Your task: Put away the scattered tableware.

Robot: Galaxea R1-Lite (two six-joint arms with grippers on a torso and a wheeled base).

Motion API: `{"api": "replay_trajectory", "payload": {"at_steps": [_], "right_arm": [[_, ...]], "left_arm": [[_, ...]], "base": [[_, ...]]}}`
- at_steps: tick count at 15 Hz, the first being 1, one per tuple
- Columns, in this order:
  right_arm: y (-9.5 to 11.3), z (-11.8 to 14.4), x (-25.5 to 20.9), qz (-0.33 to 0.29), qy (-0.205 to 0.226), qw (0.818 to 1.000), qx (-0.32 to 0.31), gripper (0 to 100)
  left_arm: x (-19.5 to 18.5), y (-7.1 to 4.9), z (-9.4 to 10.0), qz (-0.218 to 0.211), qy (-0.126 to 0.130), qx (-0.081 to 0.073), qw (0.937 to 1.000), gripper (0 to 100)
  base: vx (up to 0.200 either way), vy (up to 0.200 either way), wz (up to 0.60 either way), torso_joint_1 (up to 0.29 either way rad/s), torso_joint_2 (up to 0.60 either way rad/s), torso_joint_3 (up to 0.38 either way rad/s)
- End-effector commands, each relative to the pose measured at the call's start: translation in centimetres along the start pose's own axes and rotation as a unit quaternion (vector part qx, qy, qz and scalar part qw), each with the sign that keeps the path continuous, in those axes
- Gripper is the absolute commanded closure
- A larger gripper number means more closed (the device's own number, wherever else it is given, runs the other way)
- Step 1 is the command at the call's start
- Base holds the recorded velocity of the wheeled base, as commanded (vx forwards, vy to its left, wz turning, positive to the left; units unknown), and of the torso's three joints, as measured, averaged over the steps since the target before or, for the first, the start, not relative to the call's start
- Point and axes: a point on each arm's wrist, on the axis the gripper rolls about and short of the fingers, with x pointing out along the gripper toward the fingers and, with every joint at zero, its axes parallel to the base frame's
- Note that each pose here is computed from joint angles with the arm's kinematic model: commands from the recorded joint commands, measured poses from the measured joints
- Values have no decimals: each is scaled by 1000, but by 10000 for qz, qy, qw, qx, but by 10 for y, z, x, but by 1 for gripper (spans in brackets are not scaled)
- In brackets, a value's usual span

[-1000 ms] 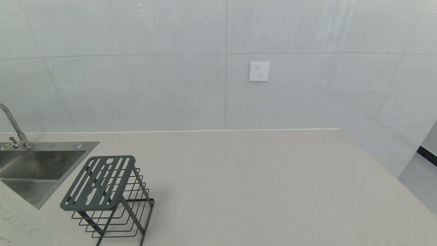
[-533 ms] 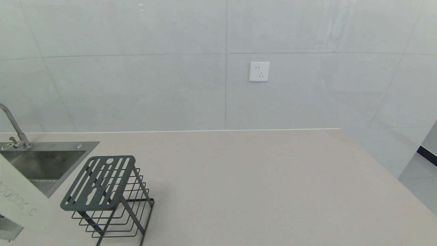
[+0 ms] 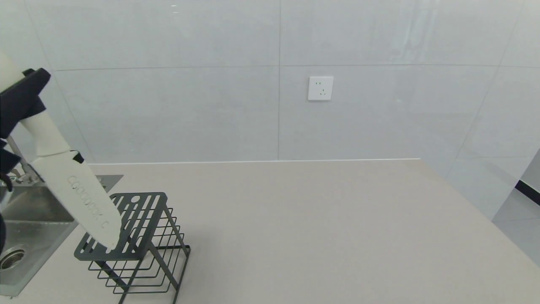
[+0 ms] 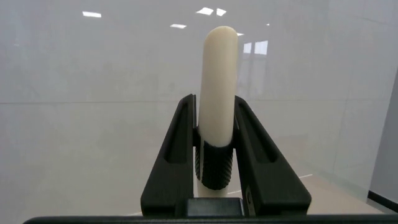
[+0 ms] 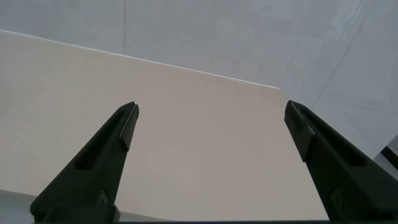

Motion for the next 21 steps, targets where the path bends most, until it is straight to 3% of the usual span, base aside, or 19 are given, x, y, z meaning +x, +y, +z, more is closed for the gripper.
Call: {"api": "replay_trajectory", "payload": {"at_steps": [1,5,10,14,16,18,21], "right_arm": [[0,0,0,3,10,10000,-2,0],[0,0,0,-6,4,10000,5,0],[0,0,0,-13,5,10000,5,0],[0,0,0,-13,5,10000,5,0],[0,0,0,-13,5,10000,5,0],[0,0,0,-21,7,10000,5,0],[0,0,0,-21,7,10000,5,0]], "left_arm": [[16,3,-22,-4,391,-88,9992,100],[24,4,-32,-9,560,-120,9984,100],[39,7,-29,32,379,-88,9992,100],[41,8,-27,376,279,-56,9989,100],[41,1,-26,656,223,-155,9975,100],[40,-2,-26,665,223,-187,9974,100],[40,-1,-29,696,300,0,9971,100]], "base": [[0,0,0,0,0,0],[0,0,0,0,0,0],[0,0,0,0,0,0],[0,0,0,0,0,0],[0,0,0,0,0,0],[0,0,0,0,0,0],[0,0,0,0,0,0]]}}
